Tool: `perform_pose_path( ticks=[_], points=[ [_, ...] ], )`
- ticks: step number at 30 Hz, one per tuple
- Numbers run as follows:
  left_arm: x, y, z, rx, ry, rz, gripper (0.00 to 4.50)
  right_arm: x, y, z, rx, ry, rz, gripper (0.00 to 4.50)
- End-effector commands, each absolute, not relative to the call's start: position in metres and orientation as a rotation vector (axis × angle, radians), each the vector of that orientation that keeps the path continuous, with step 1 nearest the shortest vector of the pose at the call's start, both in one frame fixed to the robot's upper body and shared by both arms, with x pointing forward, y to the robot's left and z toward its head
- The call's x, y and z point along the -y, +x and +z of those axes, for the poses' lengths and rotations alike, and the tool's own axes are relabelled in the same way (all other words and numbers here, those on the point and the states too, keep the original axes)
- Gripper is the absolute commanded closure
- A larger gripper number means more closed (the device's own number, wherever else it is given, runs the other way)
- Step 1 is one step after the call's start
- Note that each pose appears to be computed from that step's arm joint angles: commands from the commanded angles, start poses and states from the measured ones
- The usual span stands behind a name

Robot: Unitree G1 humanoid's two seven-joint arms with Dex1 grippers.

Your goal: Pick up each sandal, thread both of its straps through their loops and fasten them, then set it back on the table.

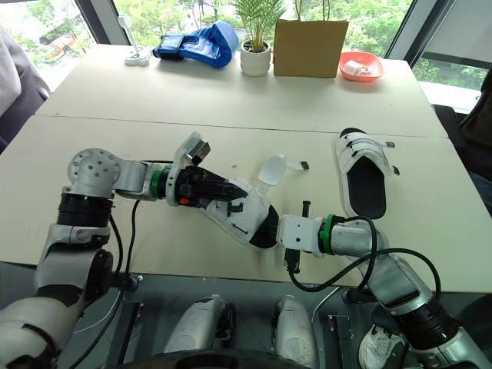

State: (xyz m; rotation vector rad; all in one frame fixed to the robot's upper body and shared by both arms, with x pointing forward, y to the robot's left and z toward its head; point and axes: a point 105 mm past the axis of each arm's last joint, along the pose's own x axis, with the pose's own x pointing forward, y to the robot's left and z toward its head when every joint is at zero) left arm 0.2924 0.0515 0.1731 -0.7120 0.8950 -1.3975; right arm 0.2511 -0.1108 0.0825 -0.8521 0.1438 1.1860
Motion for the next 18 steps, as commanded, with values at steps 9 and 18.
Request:
perform_pose_path(
  ticks=[9, 18],
  points=[
    [-0.071, 0.324, 0.21, -0.628, -0.365, -1.429, 1.21, 0.121, 0.245, 0.055, -0.286, -0.826, 1.19, 4.5],
    [-0.079, 0.366, 0.205, -0.466, 0.22, -1.488, 1.21, 0.124, 0.244, 0.057, -0.287, -0.826, 1.18, 4.5]
  ],
)
